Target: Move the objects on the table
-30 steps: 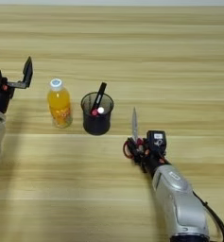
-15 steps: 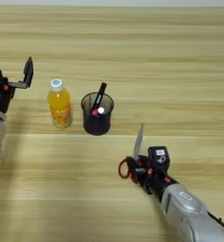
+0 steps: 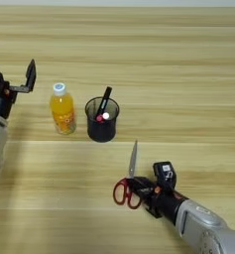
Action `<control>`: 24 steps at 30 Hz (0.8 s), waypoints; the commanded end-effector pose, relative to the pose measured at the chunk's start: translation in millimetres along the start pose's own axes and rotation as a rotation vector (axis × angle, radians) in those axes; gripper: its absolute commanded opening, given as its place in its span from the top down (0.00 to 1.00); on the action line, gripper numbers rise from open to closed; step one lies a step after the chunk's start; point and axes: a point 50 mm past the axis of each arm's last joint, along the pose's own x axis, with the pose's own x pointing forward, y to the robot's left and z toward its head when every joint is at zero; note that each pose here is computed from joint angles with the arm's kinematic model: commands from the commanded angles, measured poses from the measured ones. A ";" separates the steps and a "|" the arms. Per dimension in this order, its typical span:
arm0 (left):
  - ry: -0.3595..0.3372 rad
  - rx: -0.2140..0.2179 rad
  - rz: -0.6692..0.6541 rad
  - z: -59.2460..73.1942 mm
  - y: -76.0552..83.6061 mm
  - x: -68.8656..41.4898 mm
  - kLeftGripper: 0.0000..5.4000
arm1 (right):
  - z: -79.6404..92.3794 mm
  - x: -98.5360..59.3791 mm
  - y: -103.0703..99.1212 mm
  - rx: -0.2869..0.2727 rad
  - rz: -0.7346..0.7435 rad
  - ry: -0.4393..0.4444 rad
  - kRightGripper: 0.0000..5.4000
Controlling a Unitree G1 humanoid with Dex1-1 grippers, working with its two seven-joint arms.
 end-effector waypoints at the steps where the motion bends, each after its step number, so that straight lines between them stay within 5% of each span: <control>1: -0.022 -0.002 -0.012 6.9 -3.6 7.6 0.00 | -49.8 -6.3 -5.5 0.115 -0.061 0.278 0.86; 11: -0.021 -0.001 -0.011 7.0 -4.3 7.0 0.00 | -45.1 -2.7 -7.8 0.082 -0.072 0.253 0.91; 13: -0.021 -0.001 -0.011 6.9 -4.6 7.0 0.00 | -40.5 -1.7 -8.5 0.072 -0.072 0.230 0.84; 24: -0.020 -0.001 -0.009 6.1 -5.4 6.9 0.00 | 17.0 3.8 -8.5 -0.151 -0.137 -0.062 0.66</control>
